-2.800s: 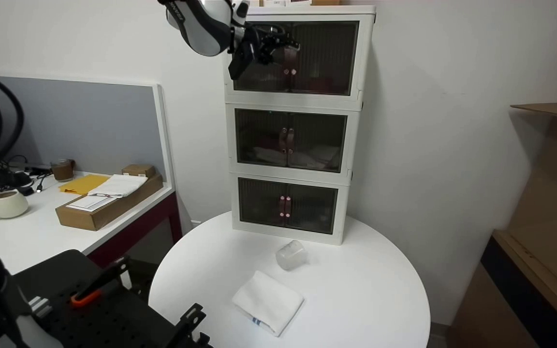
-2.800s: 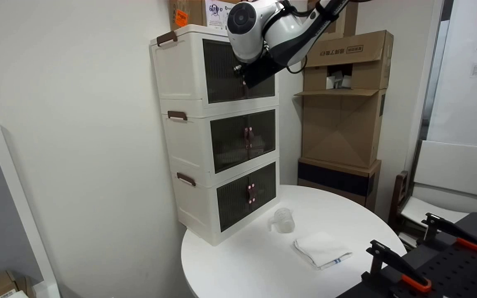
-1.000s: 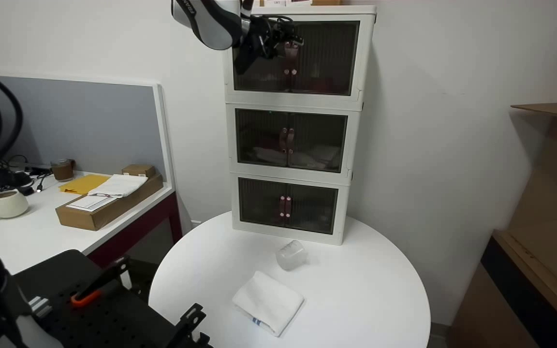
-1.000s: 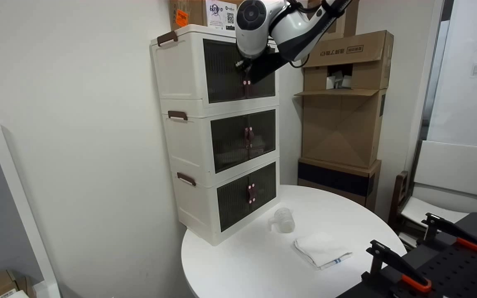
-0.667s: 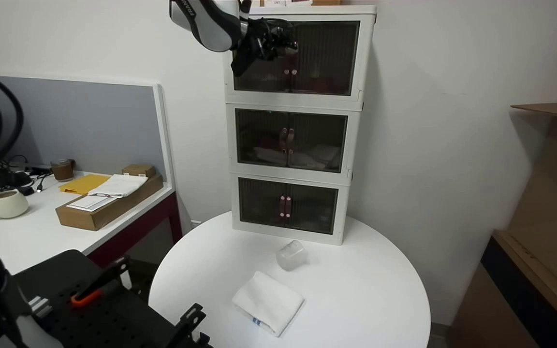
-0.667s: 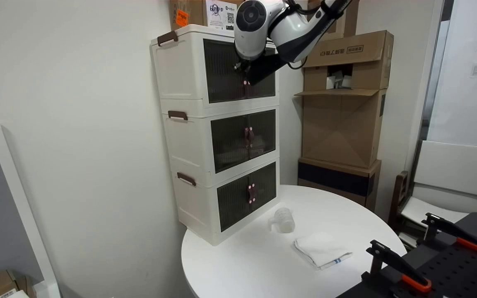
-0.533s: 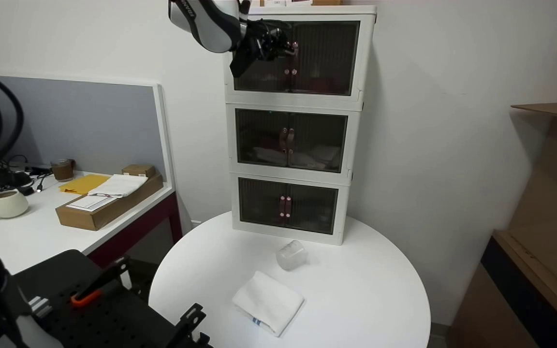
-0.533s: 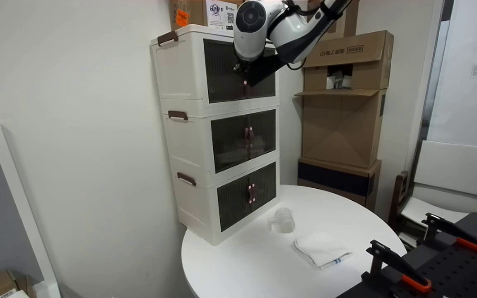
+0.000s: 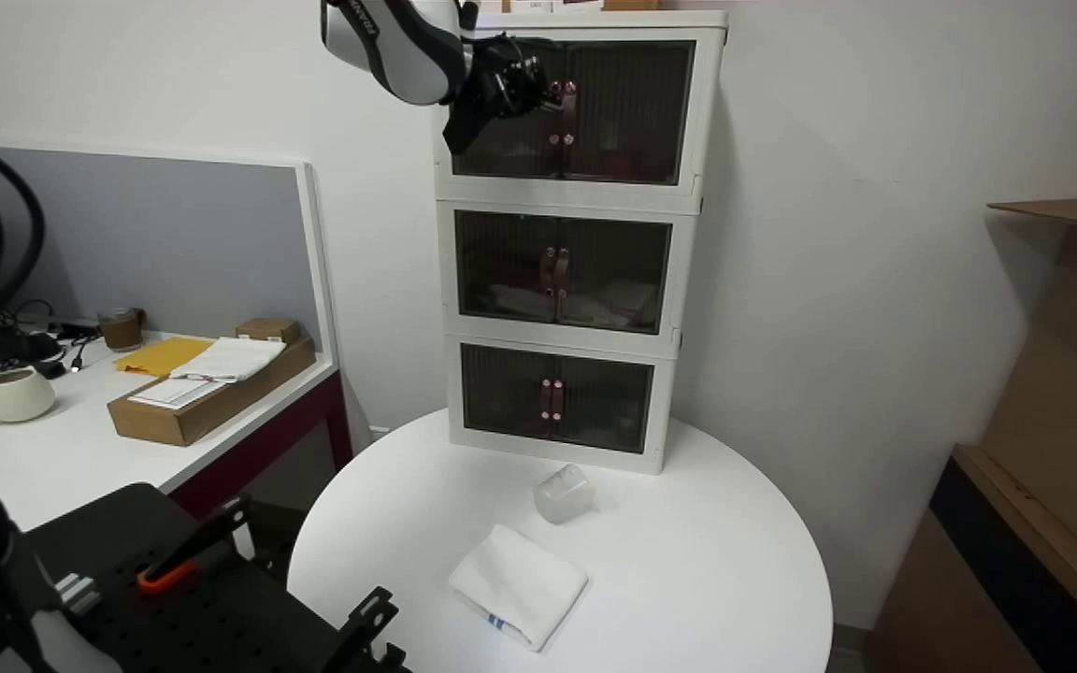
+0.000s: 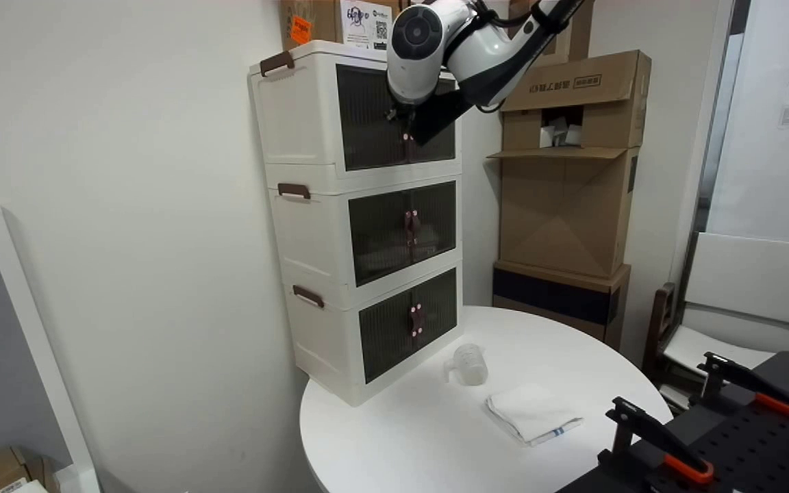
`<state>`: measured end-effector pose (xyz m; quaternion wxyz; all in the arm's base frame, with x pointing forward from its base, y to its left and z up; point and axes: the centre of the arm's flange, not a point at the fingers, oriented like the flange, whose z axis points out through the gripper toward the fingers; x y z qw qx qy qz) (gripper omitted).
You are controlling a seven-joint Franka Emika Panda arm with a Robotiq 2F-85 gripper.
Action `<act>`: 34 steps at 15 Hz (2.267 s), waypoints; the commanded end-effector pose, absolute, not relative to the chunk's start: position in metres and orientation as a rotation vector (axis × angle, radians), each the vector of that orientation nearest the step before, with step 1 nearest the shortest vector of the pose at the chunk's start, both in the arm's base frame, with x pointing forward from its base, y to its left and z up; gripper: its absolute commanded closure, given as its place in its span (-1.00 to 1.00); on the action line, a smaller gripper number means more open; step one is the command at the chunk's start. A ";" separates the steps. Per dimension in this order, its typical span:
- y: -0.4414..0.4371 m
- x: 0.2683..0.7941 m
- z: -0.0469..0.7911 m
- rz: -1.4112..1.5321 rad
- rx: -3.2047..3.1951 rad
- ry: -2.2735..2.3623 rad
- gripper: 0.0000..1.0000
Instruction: Open the left and right doors of the topmost cabinet.
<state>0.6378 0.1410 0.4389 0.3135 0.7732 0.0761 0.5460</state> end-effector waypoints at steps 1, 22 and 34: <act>0.129 0.609 0.425 1.360 2.024 0.279 0.95; 0.121 0.521 0.440 1.390 2.077 0.241 -0.99; 0.124 0.504 0.449 1.485 2.094 0.161 -1.00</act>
